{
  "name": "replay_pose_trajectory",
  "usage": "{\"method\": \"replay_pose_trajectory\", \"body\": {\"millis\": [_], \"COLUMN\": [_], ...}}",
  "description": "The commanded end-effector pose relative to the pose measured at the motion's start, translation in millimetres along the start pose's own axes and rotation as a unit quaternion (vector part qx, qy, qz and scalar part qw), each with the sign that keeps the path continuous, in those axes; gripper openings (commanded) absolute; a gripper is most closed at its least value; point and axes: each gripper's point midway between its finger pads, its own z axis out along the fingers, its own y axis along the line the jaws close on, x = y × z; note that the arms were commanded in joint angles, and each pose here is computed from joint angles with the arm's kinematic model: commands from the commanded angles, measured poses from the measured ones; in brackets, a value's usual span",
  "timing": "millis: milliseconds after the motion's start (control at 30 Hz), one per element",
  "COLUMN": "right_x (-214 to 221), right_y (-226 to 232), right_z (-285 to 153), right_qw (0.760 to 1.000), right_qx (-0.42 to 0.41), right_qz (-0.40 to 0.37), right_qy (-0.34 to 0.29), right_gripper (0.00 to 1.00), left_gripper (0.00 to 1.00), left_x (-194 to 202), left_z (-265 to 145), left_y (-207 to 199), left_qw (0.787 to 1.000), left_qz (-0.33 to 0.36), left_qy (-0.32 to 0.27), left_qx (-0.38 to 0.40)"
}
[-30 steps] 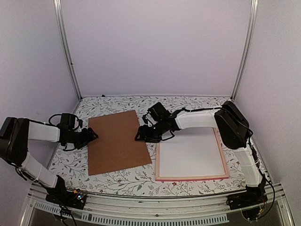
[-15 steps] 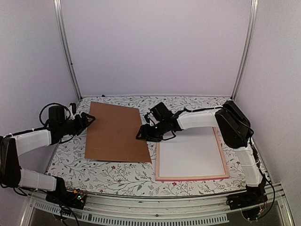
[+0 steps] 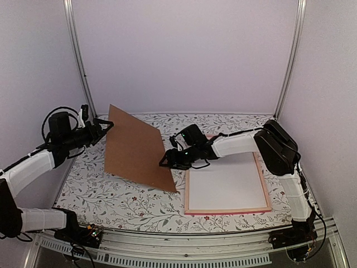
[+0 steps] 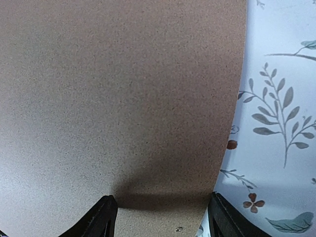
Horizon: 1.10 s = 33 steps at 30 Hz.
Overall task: Put the photo into the frame
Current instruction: Pick up the backboard from the center of the board.
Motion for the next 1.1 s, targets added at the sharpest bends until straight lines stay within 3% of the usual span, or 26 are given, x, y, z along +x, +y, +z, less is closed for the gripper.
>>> {"method": "replay_pose_trajectory", "body": {"millis": [0, 267, 467, 867, 1067], "right_x": [44.0, 58.0, 59.4, 59.0, 49.0], "right_y": [14.1, 33.4, 34.3, 34.9, 43.8], "right_z": [14.0, 17.1, 17.5, 16.3, 4.9], "right_qw": [0.996, 0.991, 0.991, 0.991, 0.991], "right_qx": [-0.064, -0.105, -0.105, -0.100, -0.103], "right_qz": [0.002, -0.013, -0.012, -0.011, -0.021], "right_qy": [0.066, 0.086, 0.088, 0.088, 0.079], "right_gripper": [0.66, 0.66, 0.66, 0.66, 0.67], "left_gripper": [0.73, 0.72, 0.65, 0.27, 0.16], "left_x": [17.1, 11.2, 7.6, -0.8, 0.0], "left_z": [1.9, 4.6, 4.8, 4.4, 8.6], "left_y": [-21.7, -32.5, -25.8, -32.0, -35.3], "left_qw": [0.999, 0.999, 0.994, 0.986, 0.985], "left_qz": [-0.004, 0.004, 0.018, 0.058, 0.064], "left_qy": [0.044, 0.051, 0.069, 0.086, 0.093], "left_qx": [0.021, -0.010, -0.080, -0.132, -0.130]}}
